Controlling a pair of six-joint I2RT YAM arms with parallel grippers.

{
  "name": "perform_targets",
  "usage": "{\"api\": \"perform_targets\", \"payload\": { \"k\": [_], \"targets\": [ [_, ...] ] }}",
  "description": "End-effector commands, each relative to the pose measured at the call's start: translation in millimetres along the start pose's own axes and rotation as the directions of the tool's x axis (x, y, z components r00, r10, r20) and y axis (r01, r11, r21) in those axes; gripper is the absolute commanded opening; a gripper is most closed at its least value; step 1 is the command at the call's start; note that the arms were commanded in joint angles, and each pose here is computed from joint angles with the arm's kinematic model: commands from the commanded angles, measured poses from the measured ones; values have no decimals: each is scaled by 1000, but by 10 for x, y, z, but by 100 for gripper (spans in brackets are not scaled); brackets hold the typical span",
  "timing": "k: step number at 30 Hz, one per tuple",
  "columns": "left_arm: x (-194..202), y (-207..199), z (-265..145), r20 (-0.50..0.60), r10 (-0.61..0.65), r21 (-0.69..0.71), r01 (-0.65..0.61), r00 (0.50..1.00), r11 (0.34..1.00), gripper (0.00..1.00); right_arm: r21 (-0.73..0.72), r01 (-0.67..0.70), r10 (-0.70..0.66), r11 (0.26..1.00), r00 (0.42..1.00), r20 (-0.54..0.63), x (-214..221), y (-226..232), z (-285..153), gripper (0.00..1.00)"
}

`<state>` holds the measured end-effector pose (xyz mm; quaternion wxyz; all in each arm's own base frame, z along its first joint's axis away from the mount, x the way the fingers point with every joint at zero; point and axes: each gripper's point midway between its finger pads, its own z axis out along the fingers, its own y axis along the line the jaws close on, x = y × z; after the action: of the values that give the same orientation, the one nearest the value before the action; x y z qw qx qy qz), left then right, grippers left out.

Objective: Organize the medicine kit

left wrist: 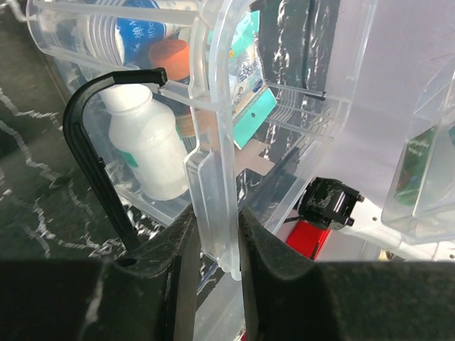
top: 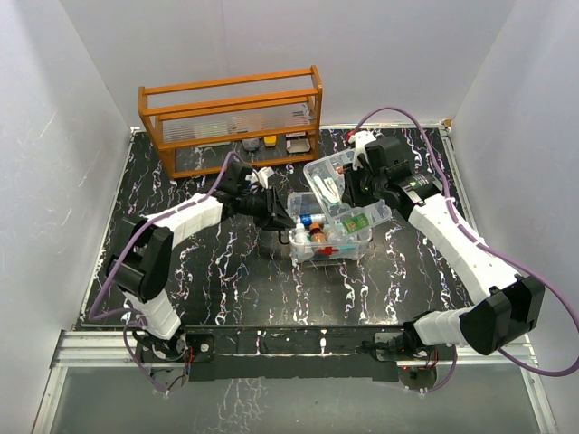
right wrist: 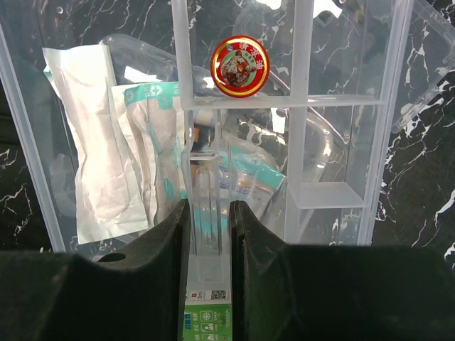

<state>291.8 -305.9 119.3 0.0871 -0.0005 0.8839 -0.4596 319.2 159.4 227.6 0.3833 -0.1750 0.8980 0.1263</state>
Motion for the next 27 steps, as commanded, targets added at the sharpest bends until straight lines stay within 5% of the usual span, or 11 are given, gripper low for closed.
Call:
{"api": "perform_targets", "payload": {
  "k": [1,18,27],
  "targets": [
    [56,129,-391,-22,89,-63,-90,996,994,4,-69,91,-84,993,993,87,-252,126,-76,1],
    [146,405,-1009,-103,95,-67,-102,990,992,12,-314,448,-452,837,890,62,-163,741,152,0],
    [-168,169,-1322,26,101,-37,-100,995,994,46,-375,573,-573,729,810,123,-268,860,299,0]
  ]
}}
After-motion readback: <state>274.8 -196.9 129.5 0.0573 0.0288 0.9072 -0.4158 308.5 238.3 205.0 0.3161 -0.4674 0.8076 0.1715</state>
